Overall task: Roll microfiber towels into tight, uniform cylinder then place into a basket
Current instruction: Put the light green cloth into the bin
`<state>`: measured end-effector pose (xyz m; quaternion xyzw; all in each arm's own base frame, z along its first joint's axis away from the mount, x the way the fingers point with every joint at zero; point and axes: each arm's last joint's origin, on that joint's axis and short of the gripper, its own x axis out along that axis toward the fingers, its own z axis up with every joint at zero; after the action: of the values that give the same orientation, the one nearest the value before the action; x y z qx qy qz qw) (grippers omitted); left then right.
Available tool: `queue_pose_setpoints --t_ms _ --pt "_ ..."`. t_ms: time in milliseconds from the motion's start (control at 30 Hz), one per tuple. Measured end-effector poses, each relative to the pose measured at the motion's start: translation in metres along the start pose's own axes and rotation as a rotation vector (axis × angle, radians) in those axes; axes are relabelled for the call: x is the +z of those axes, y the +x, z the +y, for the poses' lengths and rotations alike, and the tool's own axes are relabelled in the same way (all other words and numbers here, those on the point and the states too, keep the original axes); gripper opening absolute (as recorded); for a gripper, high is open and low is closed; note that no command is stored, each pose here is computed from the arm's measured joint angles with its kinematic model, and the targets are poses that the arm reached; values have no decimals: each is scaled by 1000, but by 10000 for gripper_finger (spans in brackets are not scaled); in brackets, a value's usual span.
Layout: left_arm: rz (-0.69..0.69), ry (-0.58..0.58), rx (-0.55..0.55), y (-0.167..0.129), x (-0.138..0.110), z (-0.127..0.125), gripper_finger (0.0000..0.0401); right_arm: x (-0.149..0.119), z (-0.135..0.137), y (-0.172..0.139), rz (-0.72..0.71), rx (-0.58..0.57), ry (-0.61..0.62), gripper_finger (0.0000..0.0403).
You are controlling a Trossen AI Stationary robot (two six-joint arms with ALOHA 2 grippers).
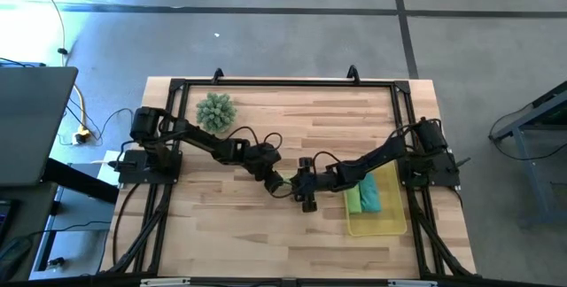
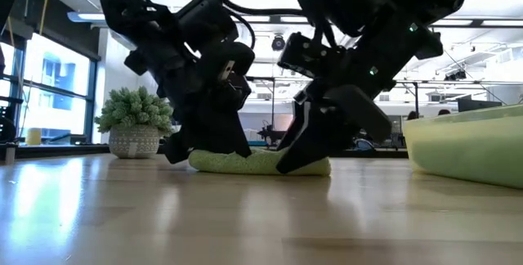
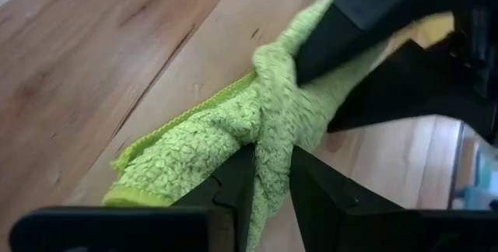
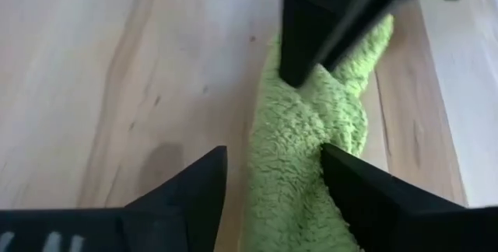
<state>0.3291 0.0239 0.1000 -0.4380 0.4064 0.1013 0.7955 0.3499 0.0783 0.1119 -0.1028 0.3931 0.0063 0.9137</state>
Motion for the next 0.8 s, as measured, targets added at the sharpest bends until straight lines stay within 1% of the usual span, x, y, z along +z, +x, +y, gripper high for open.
queue_pose_setpoints --t_ms 133,300,367,533,600,700,800 --pt "-11 85 -8 -6 0 -6 74 -4 -3 2 41 -9 83 178" --pt "-44 168 -34 -22 4 -16 74 -11 -6 6 99 -31 159 115" --pt "-42 185 -39 -29 4 -20 74 -15 -6 9 115 -36 189 86" --pt "-16 188 -31 -51 1 -28 74 -17 -6 12 120 -59 236 19" --pt "4 191 -20 -58 -4 -31 74 -16 -6 11 117 -67 235 10" --pt "30 207 -19 -69 -12 -39 74 -15 -7 7 118 -71 235 11" --pt "41 234 -16 -80 -21 -48 74 -12 -10 -3 127 -72 245 5"
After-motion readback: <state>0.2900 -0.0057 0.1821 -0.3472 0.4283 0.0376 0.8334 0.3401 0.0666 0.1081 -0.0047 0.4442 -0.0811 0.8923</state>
